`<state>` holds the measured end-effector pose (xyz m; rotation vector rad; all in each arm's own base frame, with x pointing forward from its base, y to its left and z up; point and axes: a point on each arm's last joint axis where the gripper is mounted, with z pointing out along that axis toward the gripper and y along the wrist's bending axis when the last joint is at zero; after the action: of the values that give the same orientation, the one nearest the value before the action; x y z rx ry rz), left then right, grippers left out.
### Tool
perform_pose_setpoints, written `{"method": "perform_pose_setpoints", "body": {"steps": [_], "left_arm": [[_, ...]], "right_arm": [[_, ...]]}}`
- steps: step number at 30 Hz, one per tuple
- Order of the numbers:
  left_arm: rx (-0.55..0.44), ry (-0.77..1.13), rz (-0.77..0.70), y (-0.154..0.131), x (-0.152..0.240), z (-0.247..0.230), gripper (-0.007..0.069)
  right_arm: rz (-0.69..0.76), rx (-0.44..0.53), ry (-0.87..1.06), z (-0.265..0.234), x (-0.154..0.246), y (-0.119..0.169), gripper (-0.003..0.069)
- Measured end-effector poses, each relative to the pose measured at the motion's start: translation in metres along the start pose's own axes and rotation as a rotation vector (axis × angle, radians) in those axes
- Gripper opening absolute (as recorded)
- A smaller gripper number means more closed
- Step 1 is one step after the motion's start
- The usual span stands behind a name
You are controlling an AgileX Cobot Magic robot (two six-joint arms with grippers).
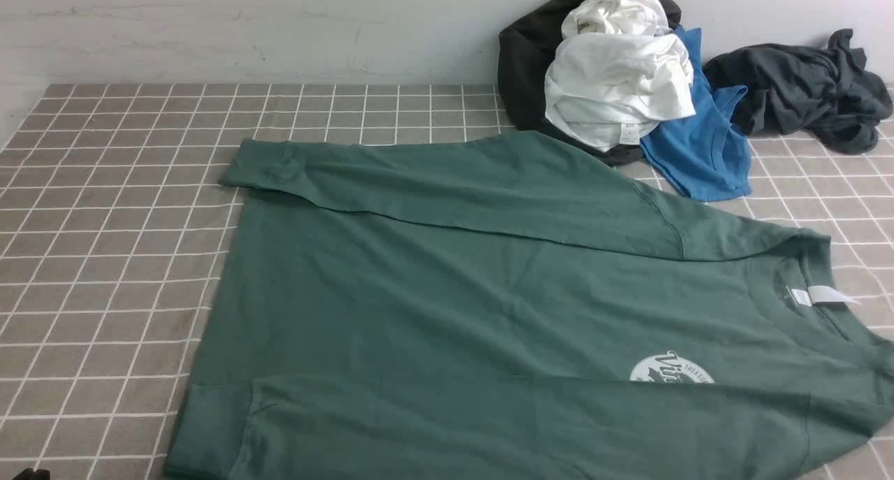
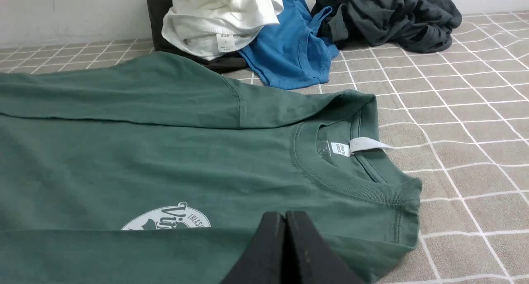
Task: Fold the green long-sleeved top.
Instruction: Use the left arm to clamp the cuff closest to it
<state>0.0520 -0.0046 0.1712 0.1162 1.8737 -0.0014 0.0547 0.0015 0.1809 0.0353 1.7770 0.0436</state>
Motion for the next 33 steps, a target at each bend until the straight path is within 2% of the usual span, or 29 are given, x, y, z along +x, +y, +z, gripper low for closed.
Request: {"method": "perform_pose_setpoints", "body": {"steps": [33], "left_arm": [[-0.004,-0.018,0.008,0.0004,-0.0016,0.0,-0.0008]], "right_arm": [[0.0,0.0,0.0,0.0,0.0,0.0,-0.0011]]}}
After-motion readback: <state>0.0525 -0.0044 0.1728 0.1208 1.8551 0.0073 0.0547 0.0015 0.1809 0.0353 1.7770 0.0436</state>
